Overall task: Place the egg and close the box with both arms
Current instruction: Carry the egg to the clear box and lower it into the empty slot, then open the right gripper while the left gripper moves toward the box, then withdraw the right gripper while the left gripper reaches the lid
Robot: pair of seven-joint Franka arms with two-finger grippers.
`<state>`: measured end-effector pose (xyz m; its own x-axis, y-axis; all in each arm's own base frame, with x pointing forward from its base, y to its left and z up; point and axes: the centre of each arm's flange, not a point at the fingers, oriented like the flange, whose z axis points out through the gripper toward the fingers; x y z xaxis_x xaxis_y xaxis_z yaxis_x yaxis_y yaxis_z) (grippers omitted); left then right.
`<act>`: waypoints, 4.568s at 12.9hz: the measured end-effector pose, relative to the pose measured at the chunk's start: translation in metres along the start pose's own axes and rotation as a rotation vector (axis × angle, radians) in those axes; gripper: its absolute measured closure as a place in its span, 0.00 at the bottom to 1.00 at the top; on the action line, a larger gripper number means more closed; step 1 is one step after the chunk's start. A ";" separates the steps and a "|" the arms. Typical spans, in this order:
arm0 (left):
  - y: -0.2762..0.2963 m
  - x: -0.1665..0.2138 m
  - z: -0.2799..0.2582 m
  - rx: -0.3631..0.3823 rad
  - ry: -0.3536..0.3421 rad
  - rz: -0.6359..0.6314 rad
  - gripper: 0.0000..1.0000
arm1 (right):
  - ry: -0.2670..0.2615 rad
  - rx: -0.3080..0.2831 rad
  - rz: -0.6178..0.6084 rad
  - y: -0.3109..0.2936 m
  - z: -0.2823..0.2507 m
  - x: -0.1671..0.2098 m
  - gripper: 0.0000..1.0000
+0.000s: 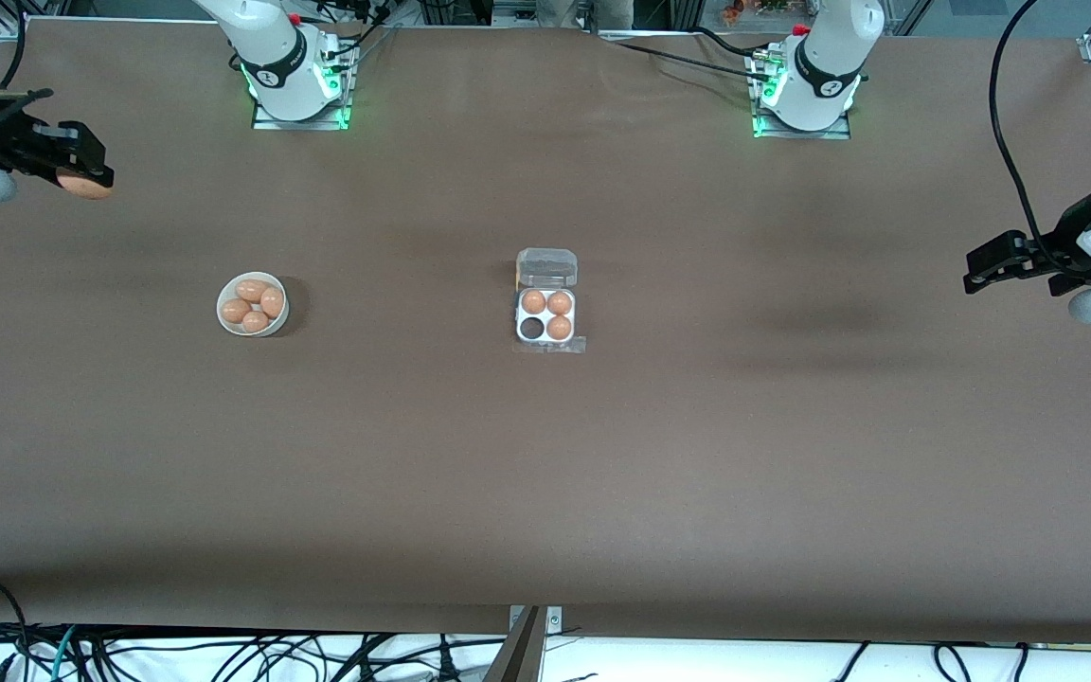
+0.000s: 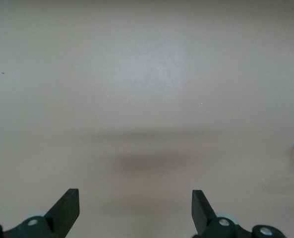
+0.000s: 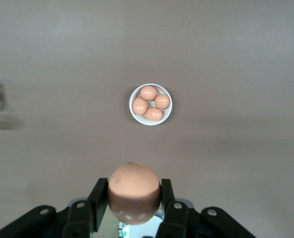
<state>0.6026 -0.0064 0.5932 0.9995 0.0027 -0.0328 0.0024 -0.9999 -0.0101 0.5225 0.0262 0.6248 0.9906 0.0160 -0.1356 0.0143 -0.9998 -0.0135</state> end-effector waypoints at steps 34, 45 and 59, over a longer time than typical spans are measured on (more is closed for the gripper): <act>0.001 0.001 0.003 0.000 -0.005 0.002 0.00 | 0.053 0.042 0.075 -0.459 0.393 0.084 0.36; 0.254 -0.053 0.050 -0.149 -0.261 -0.017 0.23 | 0.015 -0.082 0.078 -0.391 0.267 0.098 0.00; 0.505 -0.145 0.300 -0.027 -0.509 -0.162 0.77 | -0.077 -0.013 0.029 -0.008 0.105 0.054 0.00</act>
<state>0.4492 -0.5092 0.2932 0.8436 0.1552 -0.5140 0.1634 -0.9861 -0.0296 0.5616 0.0361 0.5138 0.9773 -0.0125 -0.2117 -0.0118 -0.9999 0.0046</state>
